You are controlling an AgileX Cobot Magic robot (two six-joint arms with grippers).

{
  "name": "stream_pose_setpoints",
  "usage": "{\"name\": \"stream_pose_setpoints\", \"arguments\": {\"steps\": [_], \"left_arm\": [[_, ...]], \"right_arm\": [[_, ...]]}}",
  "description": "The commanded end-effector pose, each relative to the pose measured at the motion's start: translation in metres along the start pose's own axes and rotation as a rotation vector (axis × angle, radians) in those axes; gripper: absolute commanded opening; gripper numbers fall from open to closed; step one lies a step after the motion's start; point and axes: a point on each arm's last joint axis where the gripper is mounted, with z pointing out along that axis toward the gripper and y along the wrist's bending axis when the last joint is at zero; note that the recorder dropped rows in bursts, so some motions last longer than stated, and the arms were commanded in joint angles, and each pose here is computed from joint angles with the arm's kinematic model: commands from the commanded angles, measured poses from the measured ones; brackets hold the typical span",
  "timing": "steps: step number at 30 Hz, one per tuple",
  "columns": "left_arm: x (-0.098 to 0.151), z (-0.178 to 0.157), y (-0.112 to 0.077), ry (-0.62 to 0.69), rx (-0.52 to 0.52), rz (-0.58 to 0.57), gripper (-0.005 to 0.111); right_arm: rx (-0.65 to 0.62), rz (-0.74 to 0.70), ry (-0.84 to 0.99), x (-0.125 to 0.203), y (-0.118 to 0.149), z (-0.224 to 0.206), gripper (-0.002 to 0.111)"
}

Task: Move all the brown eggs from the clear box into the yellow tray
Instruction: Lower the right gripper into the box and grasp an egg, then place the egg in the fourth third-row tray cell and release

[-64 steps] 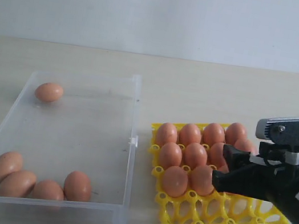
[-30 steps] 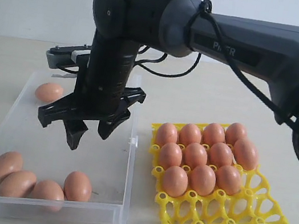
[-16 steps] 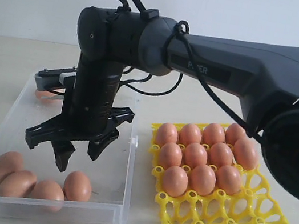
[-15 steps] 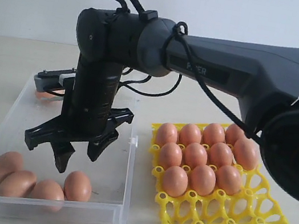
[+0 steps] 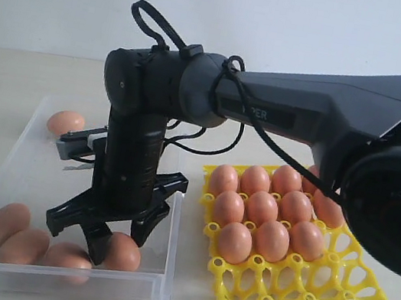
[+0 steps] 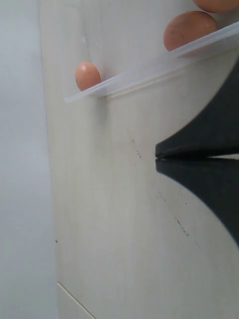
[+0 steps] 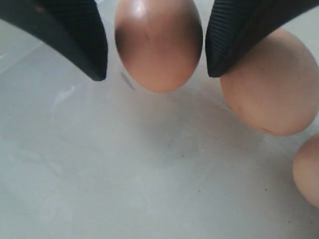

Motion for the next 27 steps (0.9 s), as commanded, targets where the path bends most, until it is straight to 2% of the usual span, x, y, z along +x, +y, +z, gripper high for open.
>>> {"name": "stream_pose_setpoints", "arguments": {"steps": [1, 3, 5, 7, 9, 11, 14, 20, 23, 27], "left_arm": [[-0.002, 0.000, 0.000, -0.005, -0.003, 0.004, 0.000], [-0.002, 0.000, 0.000, -0.005, -0.003, 0.004, 0.000], [-0.002, 0.000, 0.000, -0.005, -0.003, 0.004, 0.000], [-0.002, 0.000, 0.000, -0.005, -0.003, 0.004, 0.000], [-0.002, 0.000, 0.000, -0.005, -0.003, 0.004, 0.000], [-0.002, 0.000, 0.000, -0.005, -0.003, 0.004, 0.000], [-0.002, 0.000, 0.000, -0.005, -0.003, 0.004, 0.000], [-0.002, 0.000, 0.000, -0.005, -0.003, 0.004, 0.000], [-0.002, 0.000, 0.000, -0.005, -0.003, 0.004, 0.000], [-0.002, 0.000, 0.000, -0.005, -0.003, 0.004, 0.000]], "right_arm": [[0.003, -0.002, -0.002, 0.001, 0.000, 0.000, 0.055], [0.003, -0.007, 0.000, 0.001, 0.000, 0.000, 0.054], [0.003, -0.010, 0.000, 0.001, 0.000, 0.000, 0.048], [0.007, -0.014, 0.000, 0.001, 0.000, 0.000, 0.034], [0.010, -0.069, -0.006, 0.001, 0.000, -0.003, 0.014], [0.010, -0.123, -0.021, 0.001, 0.001, -0.006, 0.000], [0.009, -0.136, -0.112, -0.004, 0.003, -0.017, 0.000], [0.018, -0.129, -0.565, -0.019, 0.000, -0.059, 0.000], [0.071, -0.129, -0.769, -0.003, -0.014, -0.071, 0.000], [0.108, -0.075, -0.965, 0.044, -0.040, -0.070, 0.000]]}}
